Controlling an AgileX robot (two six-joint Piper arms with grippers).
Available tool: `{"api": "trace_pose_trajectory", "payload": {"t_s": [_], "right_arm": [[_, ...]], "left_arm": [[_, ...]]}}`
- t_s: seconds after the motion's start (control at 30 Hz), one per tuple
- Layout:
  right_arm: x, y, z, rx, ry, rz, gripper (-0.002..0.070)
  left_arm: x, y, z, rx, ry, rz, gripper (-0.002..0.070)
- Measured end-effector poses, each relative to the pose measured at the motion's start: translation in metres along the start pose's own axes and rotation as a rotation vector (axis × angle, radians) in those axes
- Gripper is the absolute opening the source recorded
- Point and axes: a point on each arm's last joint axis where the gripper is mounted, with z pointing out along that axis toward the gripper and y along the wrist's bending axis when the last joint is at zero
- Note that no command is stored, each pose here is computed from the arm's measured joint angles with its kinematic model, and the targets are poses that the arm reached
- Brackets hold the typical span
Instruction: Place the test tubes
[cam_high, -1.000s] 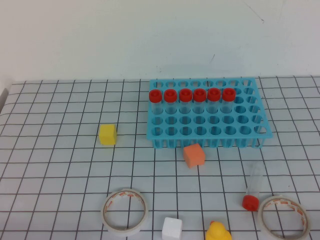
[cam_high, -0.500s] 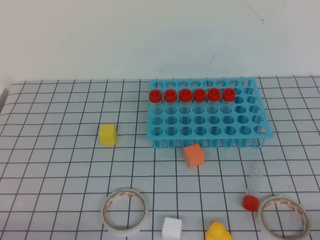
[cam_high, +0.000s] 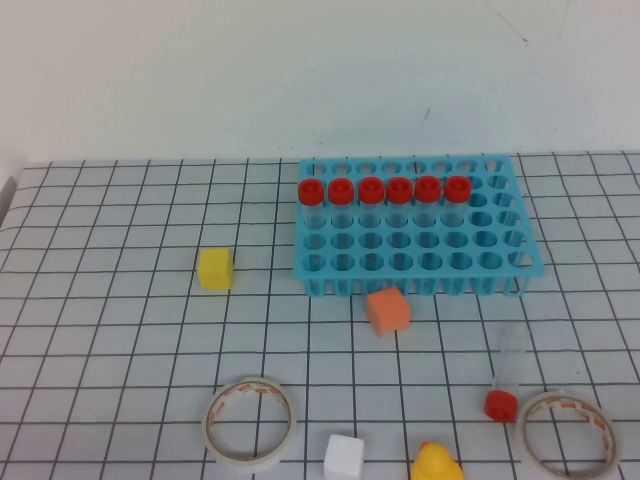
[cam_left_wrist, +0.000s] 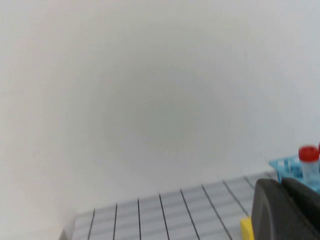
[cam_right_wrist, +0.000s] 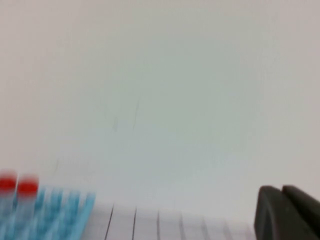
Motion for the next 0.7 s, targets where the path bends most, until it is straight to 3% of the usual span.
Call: {"api": "trace_pose_trajectory", "payload": {"t_s": [0.1, 0.23, 0.4, 0.57, 0.7], "right_arm": [[-0.020, -0.004, -0.002, 0.039, -0.223, 0.008, -0.0001], [-0.034, -0.007, -0.007, 0.077, -0.389, 0.033, -0.0001], [-0.047, -0.014, -0.014, 0.130, -0.551, 0.113, -0.0001], [-0.054, -0.013, -0.009, 0.090, -0.423, 0.114, -0.0001], [-0.081, -0.013, -0.007, 0.042, -0.269, 0.020, -0.0001]], "left_arm": [[-0.014, 0.000, -0.001, -0.004, -0.151, 0.018, -0.0001], [-0.028, 0.002, -0.004, -0.022, -0.309, 0.022, -0.0001], [-0.034, 0.003, -0.007, -0.034, -0.384, 0.000, -0.0001], [-0.041, 0.003, -0.004, -0.034, -0.290, 0.043, -0.0001], [-0.073, 0.005, -0.006, -0.025, -0.186, 0.088, -0.0001]]}}
